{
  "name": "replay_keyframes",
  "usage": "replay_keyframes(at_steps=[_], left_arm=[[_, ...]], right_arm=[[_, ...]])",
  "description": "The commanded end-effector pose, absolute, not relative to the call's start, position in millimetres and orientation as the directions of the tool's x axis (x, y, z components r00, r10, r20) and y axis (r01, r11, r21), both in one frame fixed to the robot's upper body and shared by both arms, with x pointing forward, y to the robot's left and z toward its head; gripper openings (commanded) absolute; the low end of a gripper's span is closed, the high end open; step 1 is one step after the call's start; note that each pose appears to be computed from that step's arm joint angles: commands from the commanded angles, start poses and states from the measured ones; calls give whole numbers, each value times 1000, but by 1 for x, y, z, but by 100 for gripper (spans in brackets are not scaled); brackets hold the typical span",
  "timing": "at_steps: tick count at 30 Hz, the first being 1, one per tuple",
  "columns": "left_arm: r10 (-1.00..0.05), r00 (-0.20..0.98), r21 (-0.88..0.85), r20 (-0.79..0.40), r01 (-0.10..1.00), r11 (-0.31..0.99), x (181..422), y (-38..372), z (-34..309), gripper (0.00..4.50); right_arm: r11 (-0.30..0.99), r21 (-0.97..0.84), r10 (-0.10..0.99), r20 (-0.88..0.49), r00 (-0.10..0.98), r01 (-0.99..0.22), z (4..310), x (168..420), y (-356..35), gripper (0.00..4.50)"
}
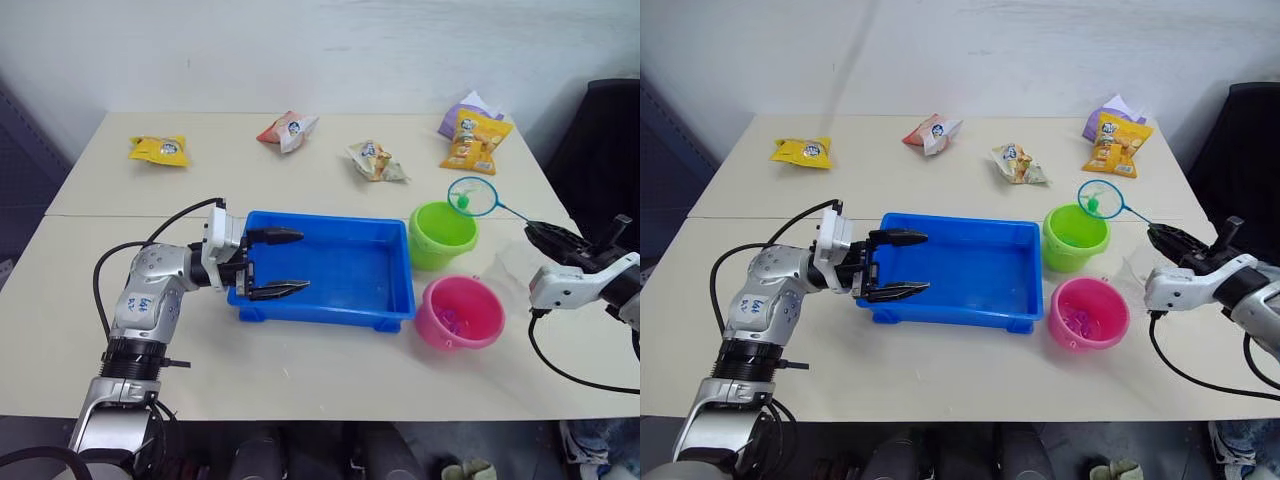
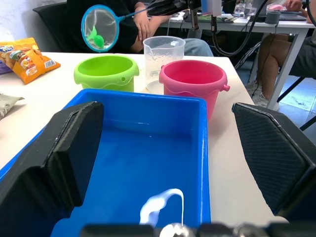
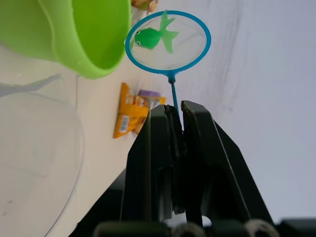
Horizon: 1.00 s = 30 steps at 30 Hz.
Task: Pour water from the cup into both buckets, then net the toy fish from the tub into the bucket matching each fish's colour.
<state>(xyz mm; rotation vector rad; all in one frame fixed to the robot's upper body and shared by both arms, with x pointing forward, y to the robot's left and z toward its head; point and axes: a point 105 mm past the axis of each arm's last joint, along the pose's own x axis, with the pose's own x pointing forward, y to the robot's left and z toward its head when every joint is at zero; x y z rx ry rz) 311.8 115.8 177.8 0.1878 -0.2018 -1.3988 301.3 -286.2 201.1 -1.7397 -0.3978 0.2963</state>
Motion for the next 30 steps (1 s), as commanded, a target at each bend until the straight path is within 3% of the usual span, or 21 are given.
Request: replay_keyframes(at_steps=[1, 8, 12, 14, 18, 21, 27, 30], left_arm=[[-984, 169, 284, 52, 942, 176, 308, 115, 185, 448], [-983, 174, 285, 53, 941, 182, 309, 112, 184, 448], [-984, 171, 287, 55, 941, 180, 311, 109, 184, 448], [-984, 169, 287, 58, 941, 179, 311, 107, 185, 448], [-984, 170, 286, 58, 941, 180, 312, 107, 184, 448], [-984, 170, 280, 56, 943, 179, 312, 107, 182, 448], [-983, 172, 280, 59, 943, 181, 310, 108, 179, 448], [-984, 170, 279, 56, 943, 179, 309, 110, 178, 448]], right_arm=[[-222, -954, 455, 81, 887, 201, 209, 297, -284, 0], [-248, -941, 443, 100, 891, 229, 201, 303, -286, 0], [-240, -952, 427, 70, 902, 188, 190, 309, -289, 0], [-233, -966, 402, 8, 916, 111, 175, 311, -295, 0], [-202, -949, 439, 134, 888, 242, 203, 305, -292, 0], [-232, -958, 441, 50, 896, 167, 189, 306, -291, 0], [-214, -955, 420, 102, 902, 207, 199, 304, -292, 0], [-119, -979, 427, 99, 899, 165, 199, 301, -287, 0]])
